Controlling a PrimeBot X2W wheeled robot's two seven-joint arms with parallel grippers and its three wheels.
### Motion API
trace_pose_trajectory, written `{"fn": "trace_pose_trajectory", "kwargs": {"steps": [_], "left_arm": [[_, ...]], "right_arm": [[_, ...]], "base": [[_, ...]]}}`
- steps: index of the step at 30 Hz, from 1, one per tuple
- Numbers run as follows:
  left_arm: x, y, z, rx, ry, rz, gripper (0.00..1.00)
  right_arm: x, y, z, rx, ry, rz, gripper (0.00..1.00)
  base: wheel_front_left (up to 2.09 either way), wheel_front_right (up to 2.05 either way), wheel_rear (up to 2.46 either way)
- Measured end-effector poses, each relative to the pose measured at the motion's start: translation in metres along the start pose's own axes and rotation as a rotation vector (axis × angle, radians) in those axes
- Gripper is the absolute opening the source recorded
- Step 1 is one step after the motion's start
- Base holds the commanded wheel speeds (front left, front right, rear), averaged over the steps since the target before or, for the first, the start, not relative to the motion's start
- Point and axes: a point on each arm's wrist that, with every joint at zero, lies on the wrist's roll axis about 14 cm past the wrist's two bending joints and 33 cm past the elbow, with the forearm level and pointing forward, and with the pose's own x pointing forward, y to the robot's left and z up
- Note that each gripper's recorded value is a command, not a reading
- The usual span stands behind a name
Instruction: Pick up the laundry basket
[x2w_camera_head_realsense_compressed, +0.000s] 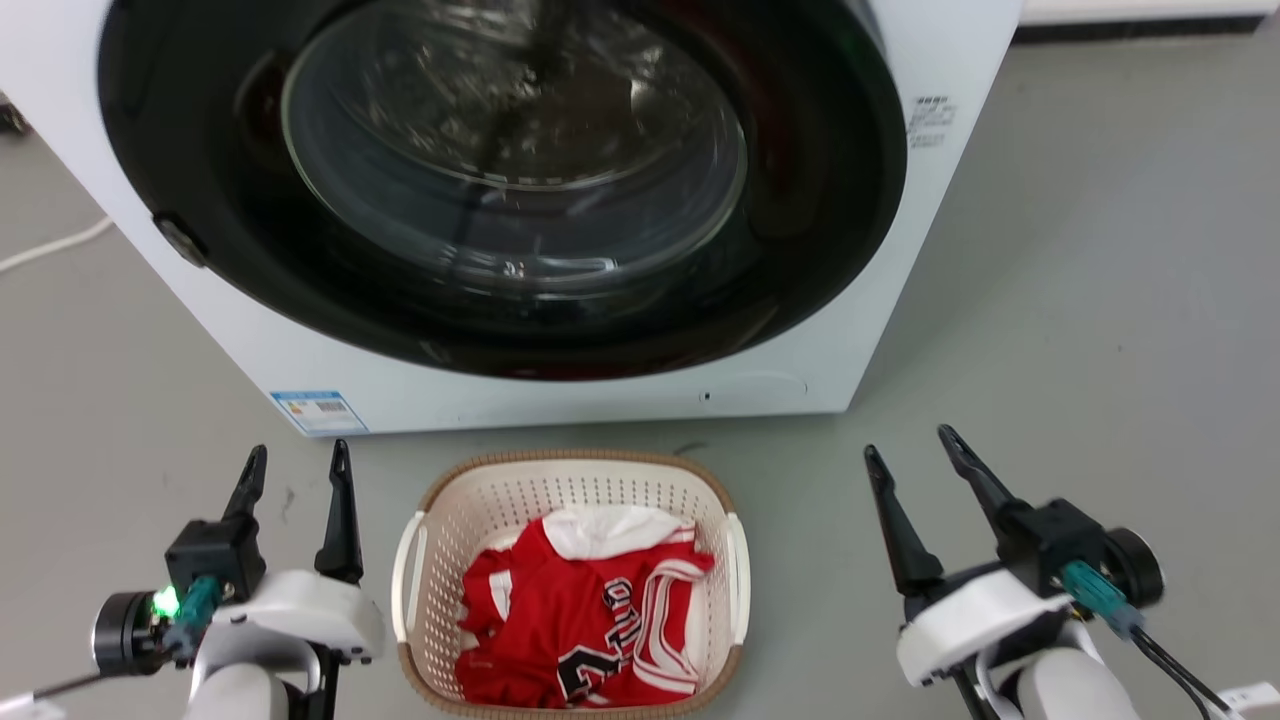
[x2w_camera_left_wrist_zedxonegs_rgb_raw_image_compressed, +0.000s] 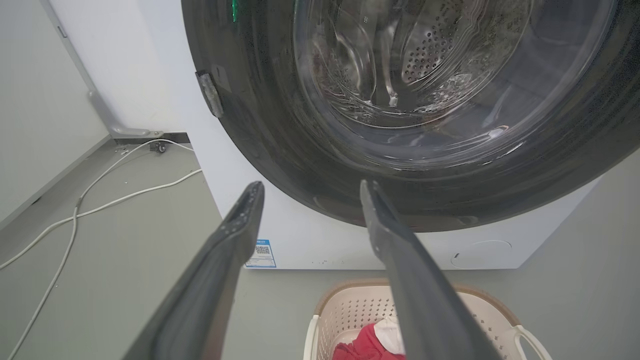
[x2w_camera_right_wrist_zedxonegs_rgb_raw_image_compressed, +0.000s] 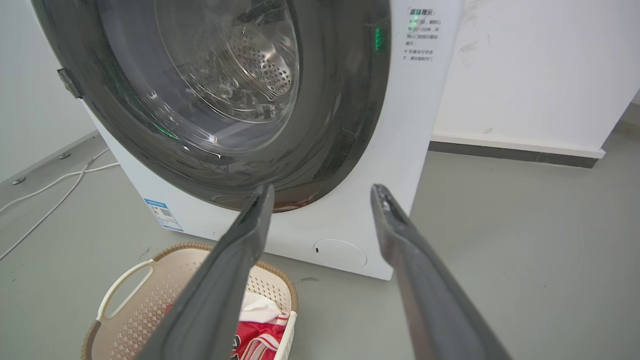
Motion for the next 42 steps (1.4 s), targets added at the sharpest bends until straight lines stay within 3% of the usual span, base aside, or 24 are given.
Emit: {"fn": "trace_pose_trajectory", "kwargs": {"steps": [11,26,42], "left_arm": [[0.036,0.008,-0.082,0.019,0.26,-0.031,1.0],[0.045,0.009,-0.172,0.039,0.537,-0.056,1.0],[0.04,0.01,-0.239,0.028,0.732,-0.05,1.0]], "right_arm": [[0.035,0.022,-0.07,0.026,0.209,0.106,1.0],[0.038,0.047,-0.177,0.053,0.549,0.235,1.0],[0.04,0.05,-0.246,0.079,0.745,0.278,1.0]], "base": [[0.0,0.0,0.0],[0.0,0.0,0.0],[0.0,0.0,0.0]]}}
